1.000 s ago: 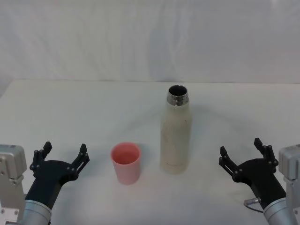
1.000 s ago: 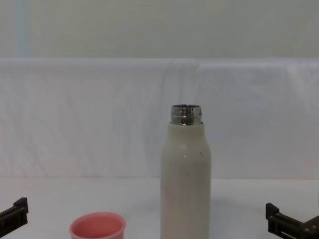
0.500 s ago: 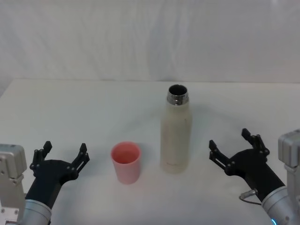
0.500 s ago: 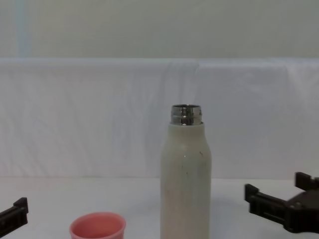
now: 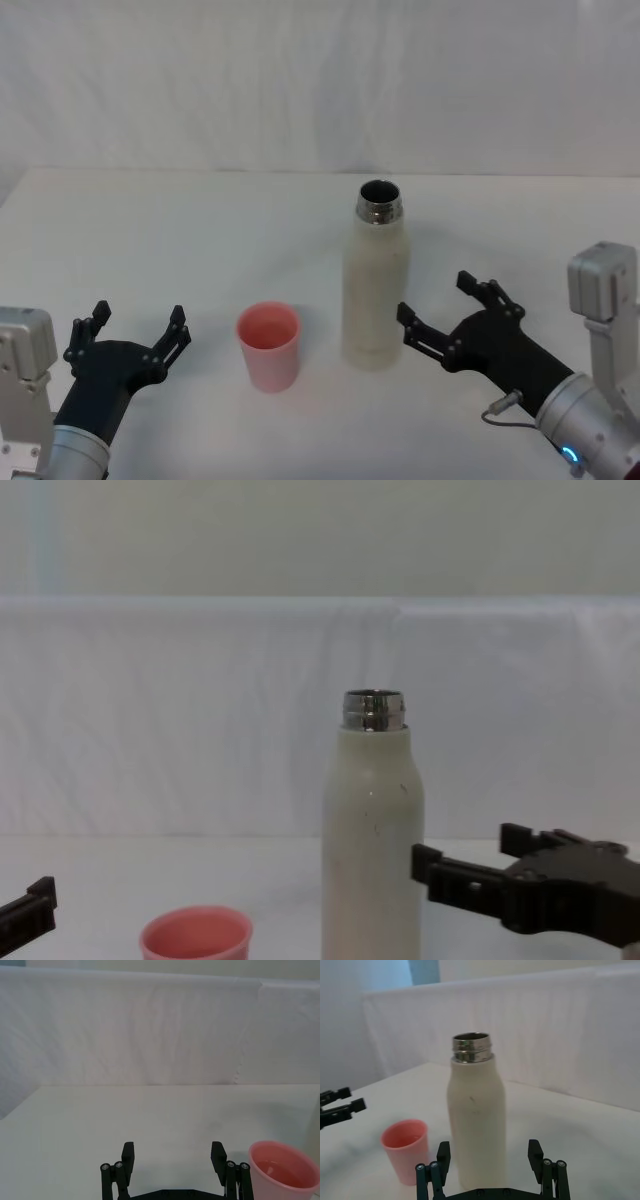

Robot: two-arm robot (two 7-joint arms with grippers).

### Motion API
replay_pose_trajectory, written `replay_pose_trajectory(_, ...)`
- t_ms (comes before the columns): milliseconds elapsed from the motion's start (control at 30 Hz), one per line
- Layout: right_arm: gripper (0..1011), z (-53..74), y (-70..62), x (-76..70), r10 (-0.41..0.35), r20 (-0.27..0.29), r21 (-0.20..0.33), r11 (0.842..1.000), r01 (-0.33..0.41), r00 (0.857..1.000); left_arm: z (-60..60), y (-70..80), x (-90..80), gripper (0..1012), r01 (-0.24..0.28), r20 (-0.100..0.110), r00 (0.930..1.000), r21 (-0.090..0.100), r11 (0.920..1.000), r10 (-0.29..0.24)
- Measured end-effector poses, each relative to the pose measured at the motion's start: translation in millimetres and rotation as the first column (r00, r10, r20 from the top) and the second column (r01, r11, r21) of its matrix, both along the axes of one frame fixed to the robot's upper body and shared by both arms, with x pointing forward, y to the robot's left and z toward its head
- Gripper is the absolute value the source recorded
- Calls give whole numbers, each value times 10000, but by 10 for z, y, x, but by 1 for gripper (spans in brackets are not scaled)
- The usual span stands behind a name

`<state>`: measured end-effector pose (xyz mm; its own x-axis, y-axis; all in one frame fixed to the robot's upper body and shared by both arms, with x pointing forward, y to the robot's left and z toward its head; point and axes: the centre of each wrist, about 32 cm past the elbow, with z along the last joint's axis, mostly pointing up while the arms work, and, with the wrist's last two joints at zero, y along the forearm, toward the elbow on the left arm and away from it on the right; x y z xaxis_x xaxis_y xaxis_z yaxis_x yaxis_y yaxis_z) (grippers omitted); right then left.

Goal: Grasp the thermos with one hand and pour water into the cup lid.

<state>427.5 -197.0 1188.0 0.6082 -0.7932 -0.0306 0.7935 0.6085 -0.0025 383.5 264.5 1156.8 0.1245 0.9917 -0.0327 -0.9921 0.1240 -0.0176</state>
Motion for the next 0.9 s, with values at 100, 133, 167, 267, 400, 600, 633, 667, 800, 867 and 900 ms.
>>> replay_pose_trajectory(100, 1001, -3, 17, 48, 238, -115, 26, 9997, -238, 9997, 0, 0, 0, 1001, 0, 0, 10000, 0, 10000, 0)
replay_pose_trajectory(133, 1001, -5, 22, 59, 285, -143, 41, 9996, -284, 9995, 0, 0, 0, 1001, 0, 0, 10000, -1, 10000, 0)
replay_pose_trajectory(167, 1001, -9, 31, 82, 356, -199, 61, 9994, -355, 9992, 0, 0, 0, 1001, -1, 0, 10000, 1, 10000, 1)
replay_pose_trajectory(267, 1001, -11, 41, 116, 427, -258, 102, 9990, -424, 9988, 0, 0, 0, 1001, 0, -1, 10000, 0, 10000, 0)
replay_pose_trajectory(400, 1001, -19, 59, 182, 548, -337, 89, 9985, -546, 9979, 0, 0, 0, 1001, 0, 0, 10000, 0, 10000, 0)
replay_pose_trajectory(600, 1001, -16, 84, 251, 709, -364, 50, 9975, -707, 9968, 0, 0, 0, 1001, 0, 0, 10000, 0, 10000, 0)
replay_pose_trajectory(633, 1001, -13, 91, 270, 754, -359, 23, 9972, -754, 9965, 0, 0, 0, 1001, -1, 0, 10000, 0, 10000, 1)
replay_pose_trajectory(667, 1001, -11, 95, 278, 776, -355, 11, 9970, -777, 9963, 0, 0, 0, 1001, -1, 0, 10000, 0, 10000, 1)
replay_pose_trajectory(800, 1001, -7, 115, 313, 887, -348, -58, 9960, -889, 9955, 0, 0, 0, 1001, 0, 0, 10000, 0, 10000, 0)
replay_pose_trajectory(867, 1001, -4, 128, 333, 940, -338, -93, 9955, -944, 9950, 0, 0, 0, 1001, 0, -1, 10000, 0, 10000, 0)
replay_pose_trajectory(900, 1001, -3, 132, 338, 952, -333, -102, 9954, -956, 9949, 0, 0, 0, 1001, 0, -1, 10000, 0, 10000, 0)
